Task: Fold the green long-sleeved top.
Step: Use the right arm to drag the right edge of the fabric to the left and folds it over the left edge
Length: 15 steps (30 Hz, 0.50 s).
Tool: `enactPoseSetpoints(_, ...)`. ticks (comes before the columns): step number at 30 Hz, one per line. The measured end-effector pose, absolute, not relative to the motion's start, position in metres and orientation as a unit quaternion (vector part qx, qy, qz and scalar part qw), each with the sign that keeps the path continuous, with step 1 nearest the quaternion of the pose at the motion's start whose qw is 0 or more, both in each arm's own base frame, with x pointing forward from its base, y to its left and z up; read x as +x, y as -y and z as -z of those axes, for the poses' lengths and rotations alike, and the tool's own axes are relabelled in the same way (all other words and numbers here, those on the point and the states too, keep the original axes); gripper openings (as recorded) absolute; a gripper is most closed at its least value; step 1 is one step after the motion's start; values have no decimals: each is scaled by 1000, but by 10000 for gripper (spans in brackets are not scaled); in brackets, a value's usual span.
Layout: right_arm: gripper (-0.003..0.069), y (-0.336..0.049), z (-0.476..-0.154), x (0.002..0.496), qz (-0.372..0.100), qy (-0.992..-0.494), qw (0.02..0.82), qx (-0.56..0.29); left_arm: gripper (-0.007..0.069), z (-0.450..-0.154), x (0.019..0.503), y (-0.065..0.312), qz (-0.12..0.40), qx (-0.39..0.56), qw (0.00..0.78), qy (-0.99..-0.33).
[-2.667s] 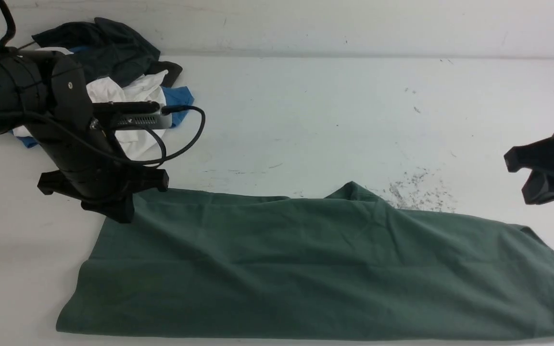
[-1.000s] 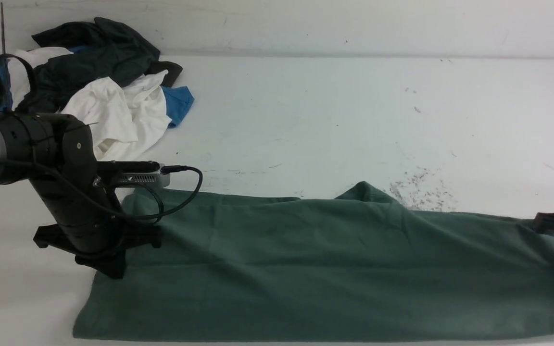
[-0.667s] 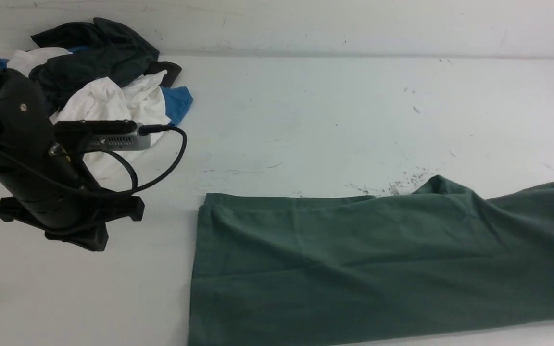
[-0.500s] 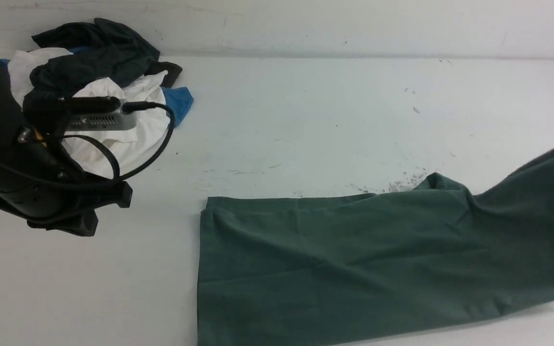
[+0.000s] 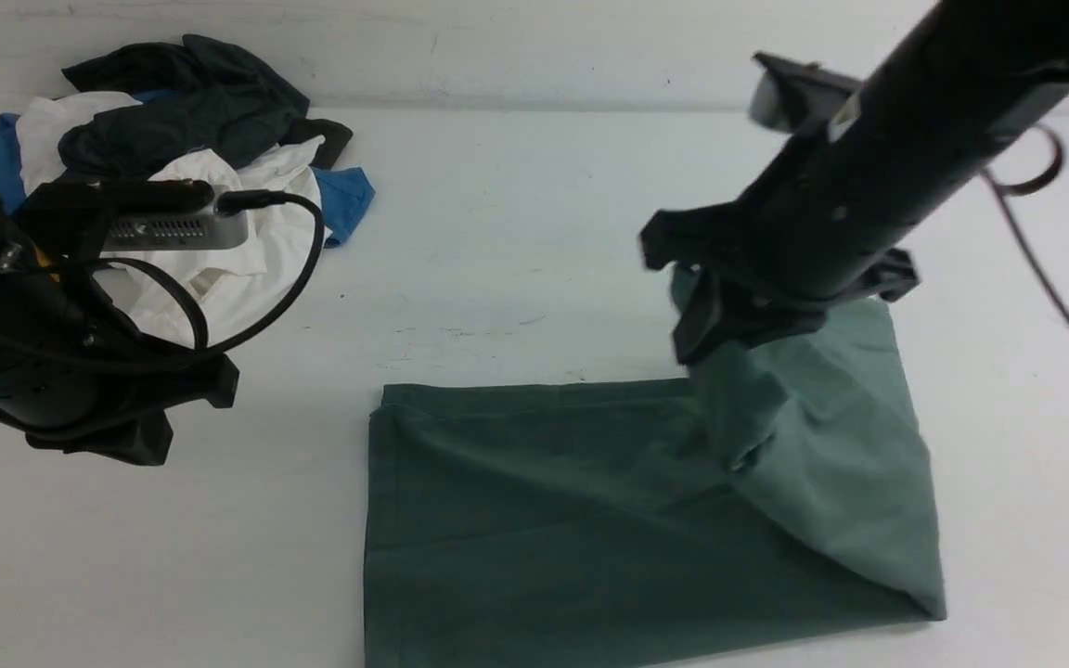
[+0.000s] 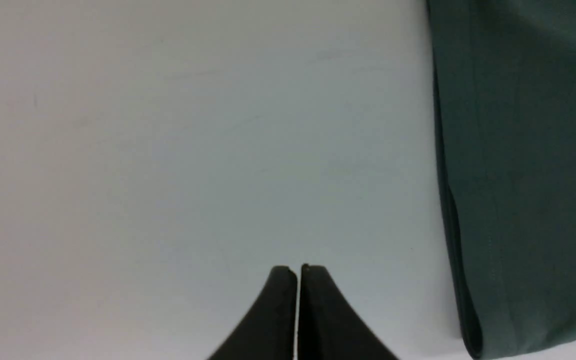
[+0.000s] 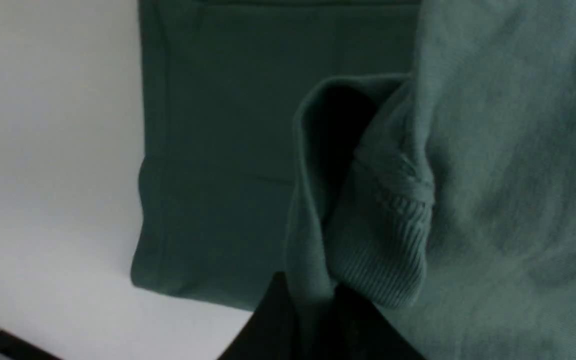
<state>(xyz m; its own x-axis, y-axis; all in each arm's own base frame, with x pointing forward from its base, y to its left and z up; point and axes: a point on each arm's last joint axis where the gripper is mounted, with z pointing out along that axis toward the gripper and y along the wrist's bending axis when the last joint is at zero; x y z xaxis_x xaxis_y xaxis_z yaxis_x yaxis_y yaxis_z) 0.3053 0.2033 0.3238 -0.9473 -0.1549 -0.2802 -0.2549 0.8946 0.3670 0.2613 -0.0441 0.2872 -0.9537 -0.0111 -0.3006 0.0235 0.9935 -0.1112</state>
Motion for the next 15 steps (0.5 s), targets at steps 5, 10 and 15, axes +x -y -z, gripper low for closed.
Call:
enactPoseSetpoints(5, 47, -258, -302, 296, -232, -957, 89, -148, -4, -288, 261, 44, 57, 3, 154, -986)
enactPoseSetpoints(10, 47, -295, -284, 293, -245, -951, 76, -172, -4, -289, 259, 44, 57, 3, 150, -987)
enactPoseSetpoints(15, 47, -323, -268, 297, -265, -946, 63, -177, -4, -289, 258, 44, 57, 4, 148, -987)
